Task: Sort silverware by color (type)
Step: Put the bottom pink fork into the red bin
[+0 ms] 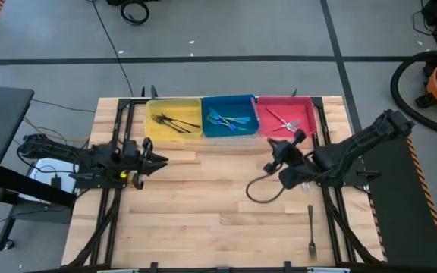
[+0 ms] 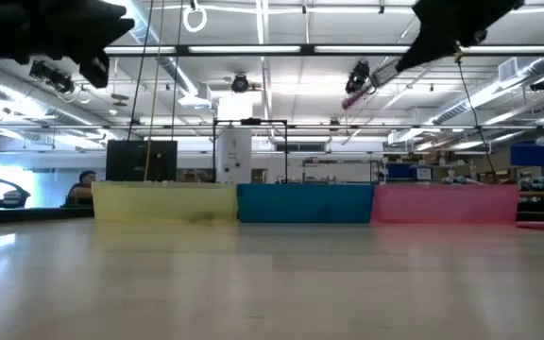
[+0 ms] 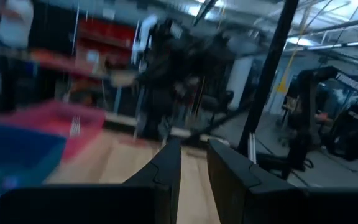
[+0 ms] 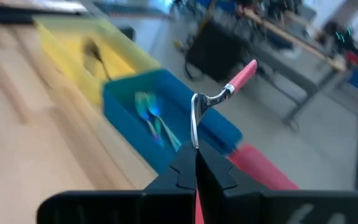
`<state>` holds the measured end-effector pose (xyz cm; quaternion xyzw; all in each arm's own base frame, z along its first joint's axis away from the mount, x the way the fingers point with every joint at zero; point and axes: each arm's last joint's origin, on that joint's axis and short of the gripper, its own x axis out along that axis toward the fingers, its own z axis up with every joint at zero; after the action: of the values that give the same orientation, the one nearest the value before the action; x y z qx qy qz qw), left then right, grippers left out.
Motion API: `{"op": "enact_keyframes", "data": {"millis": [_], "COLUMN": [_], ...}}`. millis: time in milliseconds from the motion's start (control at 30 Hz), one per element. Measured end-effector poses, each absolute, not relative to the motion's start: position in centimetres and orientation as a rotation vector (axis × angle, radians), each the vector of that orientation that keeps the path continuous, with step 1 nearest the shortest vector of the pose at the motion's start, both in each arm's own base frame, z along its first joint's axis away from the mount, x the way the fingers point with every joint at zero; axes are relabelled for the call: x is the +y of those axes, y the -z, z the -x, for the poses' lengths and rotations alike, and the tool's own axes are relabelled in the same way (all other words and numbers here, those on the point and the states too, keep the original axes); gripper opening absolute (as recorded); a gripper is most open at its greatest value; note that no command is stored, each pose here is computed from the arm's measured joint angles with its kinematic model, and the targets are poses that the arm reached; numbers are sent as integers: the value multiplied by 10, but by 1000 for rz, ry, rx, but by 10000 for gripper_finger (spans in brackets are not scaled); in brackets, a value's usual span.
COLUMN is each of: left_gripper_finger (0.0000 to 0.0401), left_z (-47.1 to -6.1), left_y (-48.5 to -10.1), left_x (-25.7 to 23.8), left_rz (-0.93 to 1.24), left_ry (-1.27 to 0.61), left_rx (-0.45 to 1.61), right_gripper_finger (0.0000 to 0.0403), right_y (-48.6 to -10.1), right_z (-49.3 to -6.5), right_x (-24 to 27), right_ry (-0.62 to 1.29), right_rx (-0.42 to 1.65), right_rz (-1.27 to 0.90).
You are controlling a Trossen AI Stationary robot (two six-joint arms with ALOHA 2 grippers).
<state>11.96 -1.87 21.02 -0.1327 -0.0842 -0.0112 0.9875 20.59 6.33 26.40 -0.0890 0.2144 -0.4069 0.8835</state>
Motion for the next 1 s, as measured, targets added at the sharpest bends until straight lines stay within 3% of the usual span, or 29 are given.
{"op": "enact_keyframes", "data": {"millis": [367, 700, 1000], "left_gripper_finger": [78, 78, 78], "left_z": [-119, -114, -108], "left_y": [-220, -226, -233], "left_x": [-5, 23, 37], "left_rz": [54, 43, 32], "left_ry": [-112, -393, -495], "left_rx": [-280, -347, -440], "right_gripper_finger": [4, 4, 5], "right_y": [-251, -241, -219], "right_z": [-176, -171, -162], "right_x": [21, -9, -43], "right_ry": [1027, 1163, 1328], "right_rx": [721, 875, 952], "right_rz": [-28, -214, -385]}}
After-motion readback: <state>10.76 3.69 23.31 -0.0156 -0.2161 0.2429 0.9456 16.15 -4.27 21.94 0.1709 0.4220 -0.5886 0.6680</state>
